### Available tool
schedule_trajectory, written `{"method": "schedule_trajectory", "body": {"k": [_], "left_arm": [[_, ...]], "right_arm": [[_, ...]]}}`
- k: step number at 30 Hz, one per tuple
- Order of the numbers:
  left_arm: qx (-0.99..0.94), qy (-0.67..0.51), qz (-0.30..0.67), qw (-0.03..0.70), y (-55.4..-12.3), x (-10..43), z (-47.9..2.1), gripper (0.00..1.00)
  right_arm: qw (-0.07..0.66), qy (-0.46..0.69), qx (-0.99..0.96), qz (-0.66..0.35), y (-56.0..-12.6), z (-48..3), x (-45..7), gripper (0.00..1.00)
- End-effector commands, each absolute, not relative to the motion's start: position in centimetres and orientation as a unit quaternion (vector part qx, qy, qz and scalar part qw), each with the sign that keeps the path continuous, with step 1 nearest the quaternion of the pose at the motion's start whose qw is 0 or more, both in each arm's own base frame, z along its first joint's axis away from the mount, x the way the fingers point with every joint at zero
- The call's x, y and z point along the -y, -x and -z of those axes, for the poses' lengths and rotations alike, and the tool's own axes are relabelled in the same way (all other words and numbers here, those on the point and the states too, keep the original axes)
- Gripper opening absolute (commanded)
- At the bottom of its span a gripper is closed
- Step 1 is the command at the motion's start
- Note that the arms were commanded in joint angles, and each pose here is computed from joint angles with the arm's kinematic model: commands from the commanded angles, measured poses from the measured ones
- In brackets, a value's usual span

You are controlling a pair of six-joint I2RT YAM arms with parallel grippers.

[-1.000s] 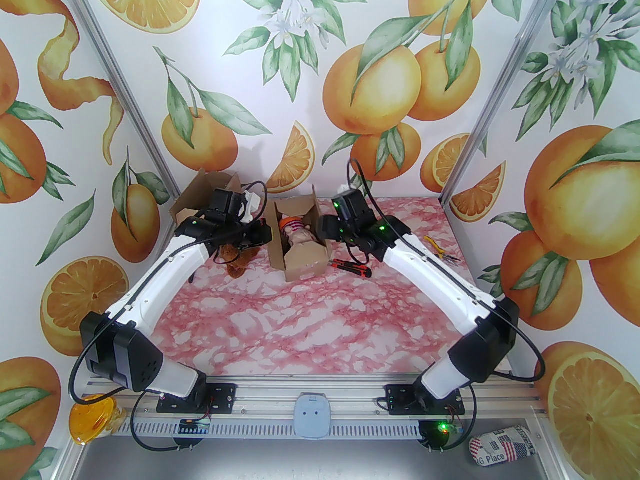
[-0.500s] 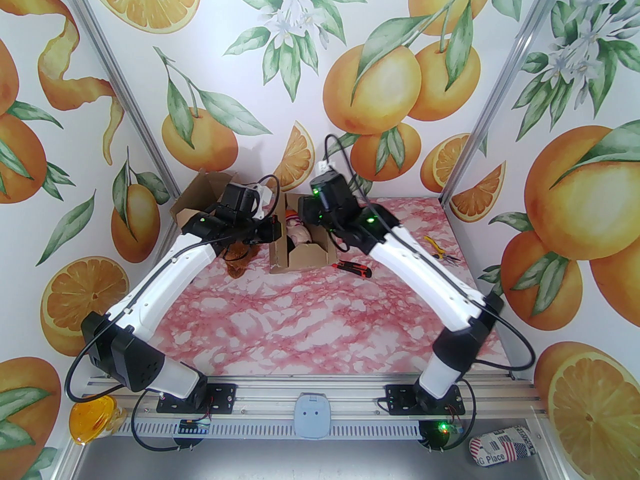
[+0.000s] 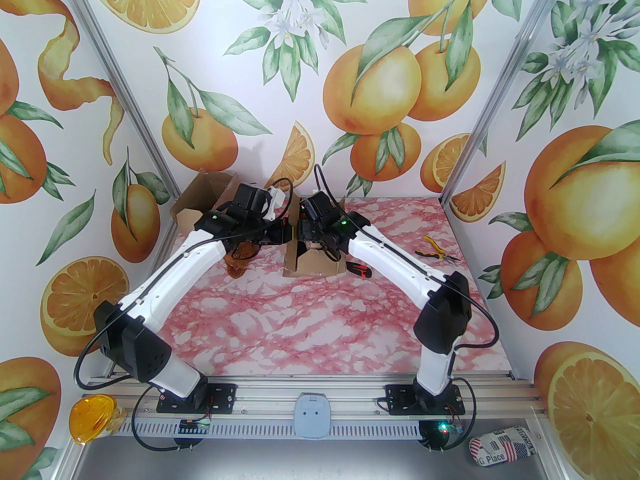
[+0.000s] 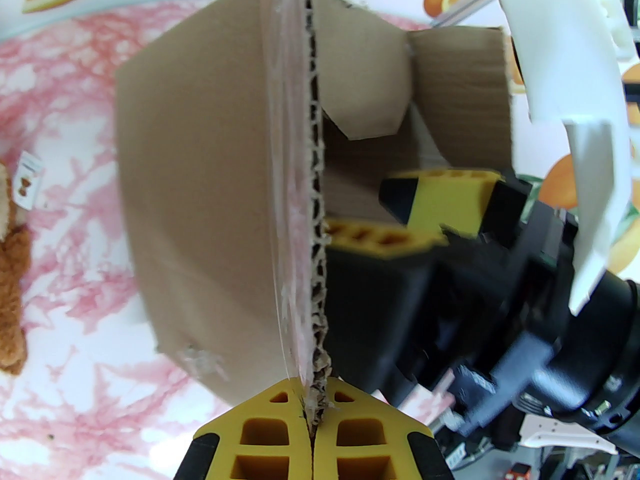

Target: Unpack the express box

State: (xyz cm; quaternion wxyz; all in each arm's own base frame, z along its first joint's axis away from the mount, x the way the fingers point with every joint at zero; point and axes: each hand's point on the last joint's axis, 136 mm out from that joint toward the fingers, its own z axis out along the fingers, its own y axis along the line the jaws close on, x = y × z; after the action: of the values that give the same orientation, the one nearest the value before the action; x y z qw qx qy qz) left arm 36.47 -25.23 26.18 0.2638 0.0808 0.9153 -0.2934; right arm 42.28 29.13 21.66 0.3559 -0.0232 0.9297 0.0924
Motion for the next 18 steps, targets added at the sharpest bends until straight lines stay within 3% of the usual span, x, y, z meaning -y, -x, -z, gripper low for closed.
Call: {"method": "schedule_trajectory", "body": {"k": [1, 8, 13, 16, 18], "left_arm": [[-0.889, -0.116, 0.345, 0.276, -36.6, 27.6, -28.7, 0.0], [-0.893, -0.133, 0.366, 0.226, -37.2, 28.4, -26.1, 0.0], [-0.896, -0.129, 0.366, 0.214, -38.0, 27.1, -25.3, 0.0], [-0.897, -0.127, 0.367, 0.212, -38.7, 26.7, -24.9, 0.0], [-0.9, -0.127, 0.363, 0.206, -39.0, 26.7, -24.3, 0.0]], "right_arm": [[0.359, 0.006, -0.931, -0.071, -44.3, -19.6, -28.8, 0.69], [0.338, 0.002, -0.934, -0.116, -46.6, -15.2, -30.6, 0.74], [0.305, 0.001, -0.95, -0.065, -48.5, -12.9, -29.0, 0.69], [0.282, 0.016, -0.958, -0.056, -49.1, -10.6, -29.2, 0.49], [0.292, 0.035, -0.953, -0.077, -49.5, -10.9, -30.4, 0.14]]}}
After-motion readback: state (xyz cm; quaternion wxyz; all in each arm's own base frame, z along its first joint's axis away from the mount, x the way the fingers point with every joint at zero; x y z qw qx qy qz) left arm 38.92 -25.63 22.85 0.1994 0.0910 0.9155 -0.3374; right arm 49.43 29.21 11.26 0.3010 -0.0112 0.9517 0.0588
